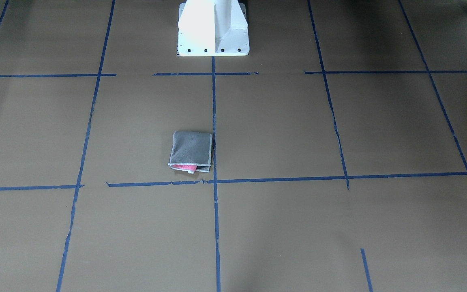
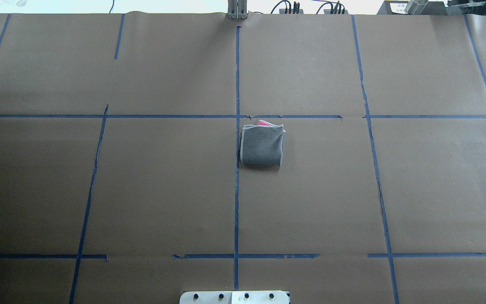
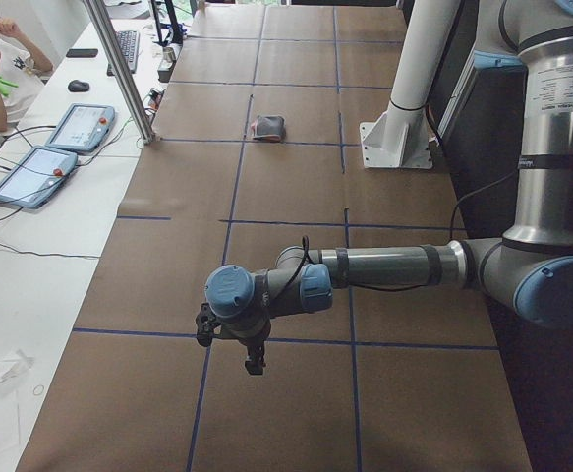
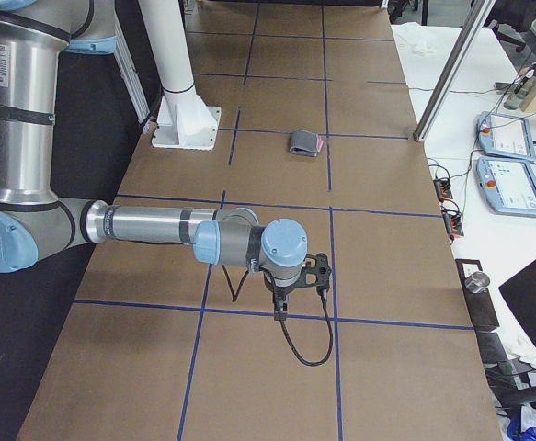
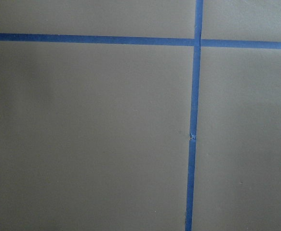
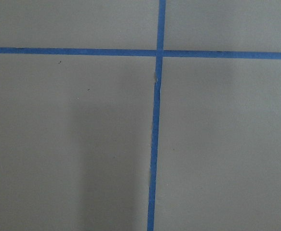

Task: Fold towel twice with both arms

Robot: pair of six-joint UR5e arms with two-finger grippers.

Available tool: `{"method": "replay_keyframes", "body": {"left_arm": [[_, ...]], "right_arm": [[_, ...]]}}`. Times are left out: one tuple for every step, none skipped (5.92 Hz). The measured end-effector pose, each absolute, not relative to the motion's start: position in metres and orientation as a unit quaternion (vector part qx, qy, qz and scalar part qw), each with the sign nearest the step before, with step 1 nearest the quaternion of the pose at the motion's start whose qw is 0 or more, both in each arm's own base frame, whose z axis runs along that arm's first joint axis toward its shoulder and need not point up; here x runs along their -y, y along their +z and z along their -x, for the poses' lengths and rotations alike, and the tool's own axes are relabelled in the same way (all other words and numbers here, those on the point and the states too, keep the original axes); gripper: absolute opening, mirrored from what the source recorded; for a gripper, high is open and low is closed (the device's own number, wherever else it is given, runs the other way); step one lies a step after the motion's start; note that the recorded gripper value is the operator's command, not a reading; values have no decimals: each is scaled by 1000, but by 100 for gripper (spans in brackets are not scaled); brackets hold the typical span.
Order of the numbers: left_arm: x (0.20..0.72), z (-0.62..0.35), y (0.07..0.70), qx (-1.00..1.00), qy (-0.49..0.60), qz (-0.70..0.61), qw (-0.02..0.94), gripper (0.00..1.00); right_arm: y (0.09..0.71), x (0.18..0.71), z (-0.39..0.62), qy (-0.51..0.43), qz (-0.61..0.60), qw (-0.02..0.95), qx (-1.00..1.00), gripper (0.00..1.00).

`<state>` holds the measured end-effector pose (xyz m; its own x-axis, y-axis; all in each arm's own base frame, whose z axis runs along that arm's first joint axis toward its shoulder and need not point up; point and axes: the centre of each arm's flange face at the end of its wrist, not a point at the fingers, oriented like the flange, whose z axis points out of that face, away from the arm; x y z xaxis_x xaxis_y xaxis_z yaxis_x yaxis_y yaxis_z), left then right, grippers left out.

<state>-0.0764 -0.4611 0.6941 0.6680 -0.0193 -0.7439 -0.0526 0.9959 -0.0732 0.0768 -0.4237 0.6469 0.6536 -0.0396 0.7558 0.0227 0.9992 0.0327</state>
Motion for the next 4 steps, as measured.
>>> {"method": "replay_keyframes", "body": {"left_arm": [[461,76,694,-407,9,45,912,100],[461,76,695,-407,9,45,912,100],[461,76,695,-407,9,45,912,100],[462,77,693,-407,9,44,912,100]], "right_arm": [[649,424,-77,-17,-10,910,415,100],[653,423,-77,-16,-6,910,413,100],[657,424,-77,-15,-4,911,413,100],[658,425,-77,-15,-3,911,413,100]]}}
